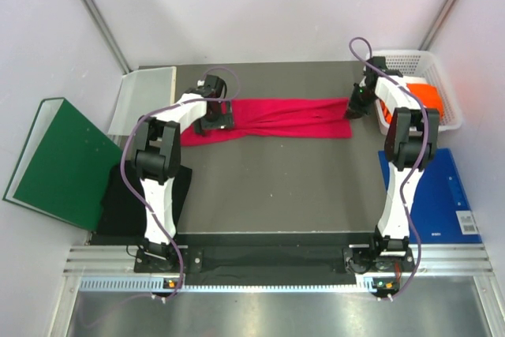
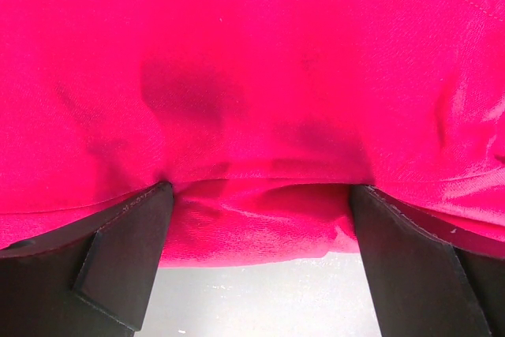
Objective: Fold and stack the t-shirts
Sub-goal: Fold the other side of the tshirt into a rectangle, then rotate the tshirt 100 degrees
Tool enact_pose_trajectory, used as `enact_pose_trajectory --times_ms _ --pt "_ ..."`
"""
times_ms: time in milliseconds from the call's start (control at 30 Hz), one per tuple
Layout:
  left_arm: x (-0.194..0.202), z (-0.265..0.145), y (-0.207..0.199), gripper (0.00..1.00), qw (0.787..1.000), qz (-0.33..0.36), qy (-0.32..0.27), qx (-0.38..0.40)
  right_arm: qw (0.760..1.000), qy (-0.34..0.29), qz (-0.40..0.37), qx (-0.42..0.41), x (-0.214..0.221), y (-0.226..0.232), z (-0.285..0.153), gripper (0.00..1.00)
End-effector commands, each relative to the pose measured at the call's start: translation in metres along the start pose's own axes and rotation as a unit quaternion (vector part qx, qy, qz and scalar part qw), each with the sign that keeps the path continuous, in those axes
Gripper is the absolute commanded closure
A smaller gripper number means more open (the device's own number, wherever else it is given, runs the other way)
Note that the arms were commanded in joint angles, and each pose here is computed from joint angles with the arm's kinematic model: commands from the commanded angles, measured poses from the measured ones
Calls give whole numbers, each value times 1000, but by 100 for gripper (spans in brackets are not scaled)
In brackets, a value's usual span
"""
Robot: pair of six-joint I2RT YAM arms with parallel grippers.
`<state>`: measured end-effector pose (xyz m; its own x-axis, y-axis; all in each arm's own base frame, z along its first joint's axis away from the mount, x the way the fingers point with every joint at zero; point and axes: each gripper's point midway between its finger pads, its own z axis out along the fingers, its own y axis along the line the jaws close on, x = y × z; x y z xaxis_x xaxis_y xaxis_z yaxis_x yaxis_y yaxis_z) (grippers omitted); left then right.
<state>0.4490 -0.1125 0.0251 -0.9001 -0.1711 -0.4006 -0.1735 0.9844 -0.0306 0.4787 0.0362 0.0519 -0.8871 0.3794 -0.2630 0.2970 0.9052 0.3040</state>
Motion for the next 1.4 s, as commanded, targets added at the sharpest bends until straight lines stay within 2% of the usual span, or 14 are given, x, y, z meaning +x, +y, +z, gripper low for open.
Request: enact_pose_trajectory --times_ms 0,33,67,100,167,267,567,667,800,833,967,1133,1200,1367 --pt "78 6 43 1 987 18 136 -82 999 -50 -8 -16 -31 10 -4 72" --pt "75 3 40 1 989 19 128 -77 998 -65 -17 -19 -37 15 -11 62" --pt "72 2 38 1 990 20 119 -73 996 -77 -33 -21 -39 23 -17 46" --pt "65 -7 33 1 993 19 103 -61 992 -111 -55 -25 -50 31 -37 40" --pt "58 -14 26 1 996 12 82 -46 988 -130 -80 -23 -50 45 -53 26" --pt "42 -39 12 1 999 -3 48 -1 987 -138 -82 -7 -45 41 -67 16" --pt "10 -93 -19 1 994 -10 -23 107 985 -147 -87 8 -45 35 -56 10" --pt "4 -105 -17 1 993 -14 -37 109 983 -151 -101 -1 -54 47 -47 10" --pt "10 -104 5 1 994 -62 -13 93 976 -153 -151 -35 -65 85 -39 10" --pt "13 -104 10 1 992 -83 -10 94 971 -168 -163 -52 -72 107 -47 10" --pt "7 -104 45 1 980 -167 -6 110 963 -167 -194 -89 -67 148 -34 9" --pt "7 -98 72 1 973 -212 2 88 953 -163 -218 -133 -54 194 -20 6" --pt "9 -95 91 1 971 -234 11 56 953 -154 -224 -132 -48 197 -6 5" --pt "23 -87 105 1 968 -246 35 10 958 -122 -230 -117 -35 187 25 5"
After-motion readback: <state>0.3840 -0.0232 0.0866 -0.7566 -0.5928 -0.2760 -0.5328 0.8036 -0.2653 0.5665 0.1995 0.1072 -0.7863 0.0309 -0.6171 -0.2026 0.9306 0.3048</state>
